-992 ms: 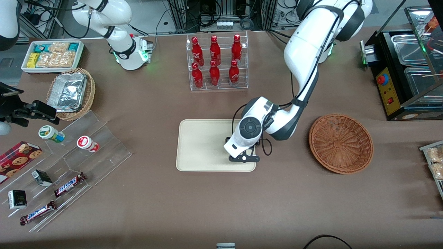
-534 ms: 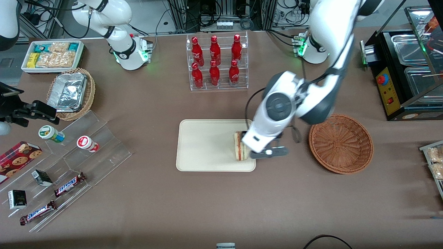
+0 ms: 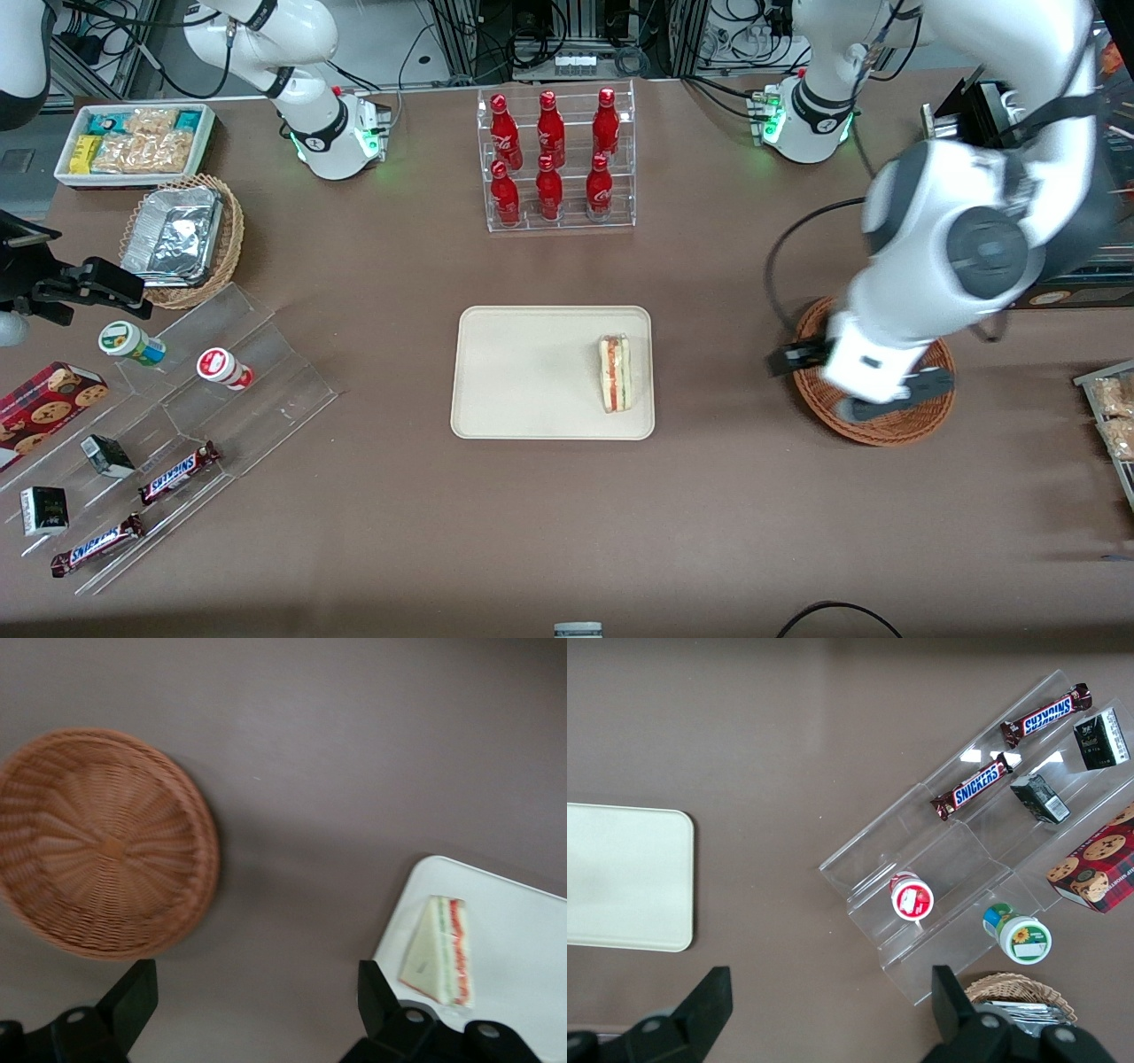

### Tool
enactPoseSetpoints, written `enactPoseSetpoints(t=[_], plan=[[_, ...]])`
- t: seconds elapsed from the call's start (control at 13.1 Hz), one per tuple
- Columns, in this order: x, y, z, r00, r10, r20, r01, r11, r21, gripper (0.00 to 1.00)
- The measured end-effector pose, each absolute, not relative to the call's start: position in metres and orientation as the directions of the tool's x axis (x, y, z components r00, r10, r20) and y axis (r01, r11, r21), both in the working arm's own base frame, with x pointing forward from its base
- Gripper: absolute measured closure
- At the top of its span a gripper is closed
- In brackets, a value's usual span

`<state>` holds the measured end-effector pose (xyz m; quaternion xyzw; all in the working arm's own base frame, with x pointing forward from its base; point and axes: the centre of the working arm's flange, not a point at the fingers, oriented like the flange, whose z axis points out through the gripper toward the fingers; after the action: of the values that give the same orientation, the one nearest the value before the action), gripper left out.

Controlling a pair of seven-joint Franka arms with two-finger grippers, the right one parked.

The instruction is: Place sandwich from basket to tray

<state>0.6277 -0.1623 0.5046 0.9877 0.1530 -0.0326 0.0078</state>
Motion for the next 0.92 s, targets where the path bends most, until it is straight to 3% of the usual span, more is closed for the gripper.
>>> enactPoseSetpoints(t=[0.38, 0.69, 0.92], plan=[[0.577, -0.095, 0.544, 0.969, 0.243, -0.044, 0.243, -0.97, 0.002, 0.0], [0.541, -0.077, 0.568, 0.989, 0.131, -0.068, 0.131, -0.991, -0.01, 0.0], [0.523, -0.054, 0.597, 0.996, 0.063, -0.06, 0.063, -0.998, -0.005, 0.0]])
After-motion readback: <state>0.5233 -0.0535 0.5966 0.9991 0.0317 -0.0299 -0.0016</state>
